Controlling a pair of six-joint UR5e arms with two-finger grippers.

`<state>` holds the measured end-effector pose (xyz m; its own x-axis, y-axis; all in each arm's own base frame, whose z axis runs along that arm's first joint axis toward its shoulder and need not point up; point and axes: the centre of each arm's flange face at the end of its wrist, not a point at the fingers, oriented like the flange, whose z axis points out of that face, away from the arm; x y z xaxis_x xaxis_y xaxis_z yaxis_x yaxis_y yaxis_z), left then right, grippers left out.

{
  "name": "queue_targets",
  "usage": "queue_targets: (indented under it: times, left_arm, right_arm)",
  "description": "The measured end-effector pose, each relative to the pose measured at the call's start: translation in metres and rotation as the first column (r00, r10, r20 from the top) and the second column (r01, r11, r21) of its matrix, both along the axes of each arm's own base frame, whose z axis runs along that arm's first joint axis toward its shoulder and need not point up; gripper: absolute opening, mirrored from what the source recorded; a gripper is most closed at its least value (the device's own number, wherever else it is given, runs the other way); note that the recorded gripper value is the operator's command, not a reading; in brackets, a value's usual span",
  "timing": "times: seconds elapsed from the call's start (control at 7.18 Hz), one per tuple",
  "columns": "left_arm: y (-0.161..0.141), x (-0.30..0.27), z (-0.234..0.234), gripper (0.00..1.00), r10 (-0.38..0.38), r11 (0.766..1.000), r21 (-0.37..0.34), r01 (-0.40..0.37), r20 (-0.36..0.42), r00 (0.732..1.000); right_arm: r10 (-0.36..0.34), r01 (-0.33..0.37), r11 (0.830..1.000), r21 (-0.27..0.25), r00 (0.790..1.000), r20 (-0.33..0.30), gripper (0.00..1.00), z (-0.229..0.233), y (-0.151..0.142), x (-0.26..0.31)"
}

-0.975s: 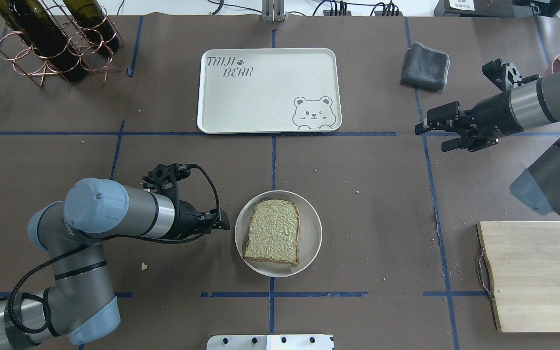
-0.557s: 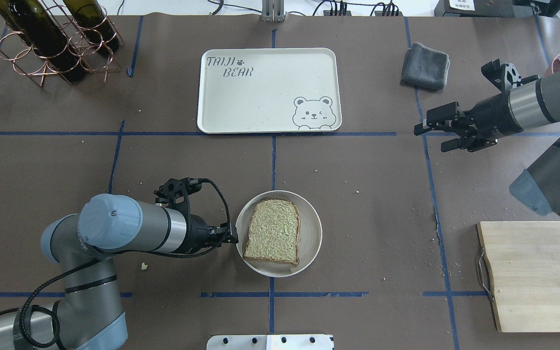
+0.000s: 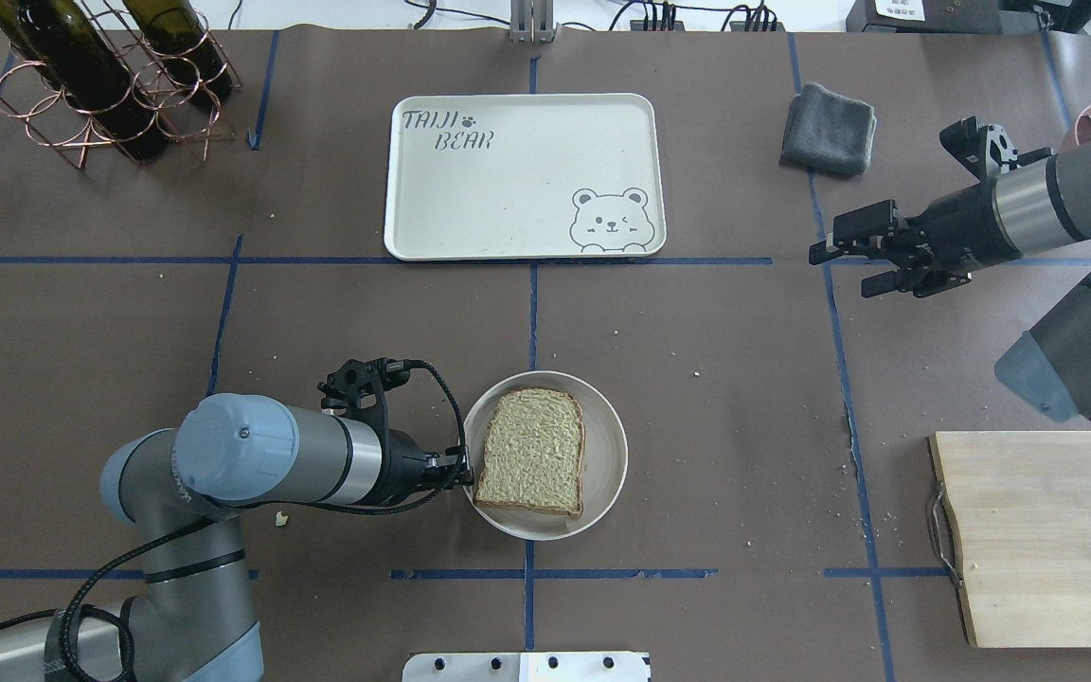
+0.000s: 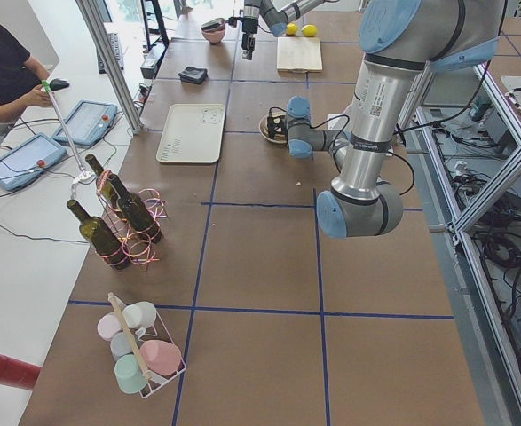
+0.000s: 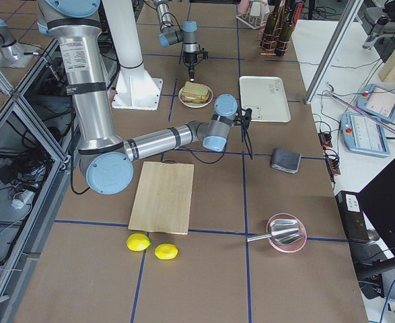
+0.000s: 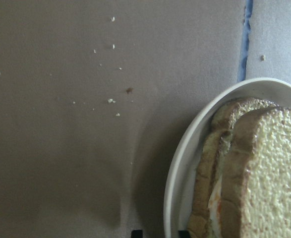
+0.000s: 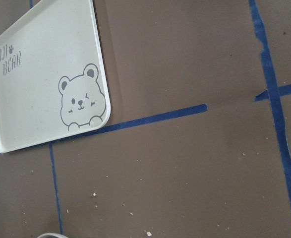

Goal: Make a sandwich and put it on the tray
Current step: 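Grasp the white plate rim with the left gripper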

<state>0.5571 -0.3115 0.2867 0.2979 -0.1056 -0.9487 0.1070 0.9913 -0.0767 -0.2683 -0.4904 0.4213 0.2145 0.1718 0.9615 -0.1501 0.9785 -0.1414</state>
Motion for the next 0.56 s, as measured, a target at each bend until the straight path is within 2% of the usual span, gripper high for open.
queue_targets:
  times: [0.28, 0.56]
  left_arm:
    - [-0.0028, 0.0079, -0.003, 0.2, -0.001, 1.0, 0.001, 0.001, 0.001, 1.0]
    - [-0.0038, 0.0109, 0.0, 0.19, -0.001, 1.0, -0.001, 0.001, 0.008, 1.0]
  right_arm:
    - [0.0, 0.0, 1.0, -0.001, 1.0, -0.001, 1.0, 0.0013, 0.0009, 0.0007]
    - [0.0, 0.0, 1.0, -0.001, 1.0, -0.001, 1.0, 0.0018, 0.0013, 0.001]
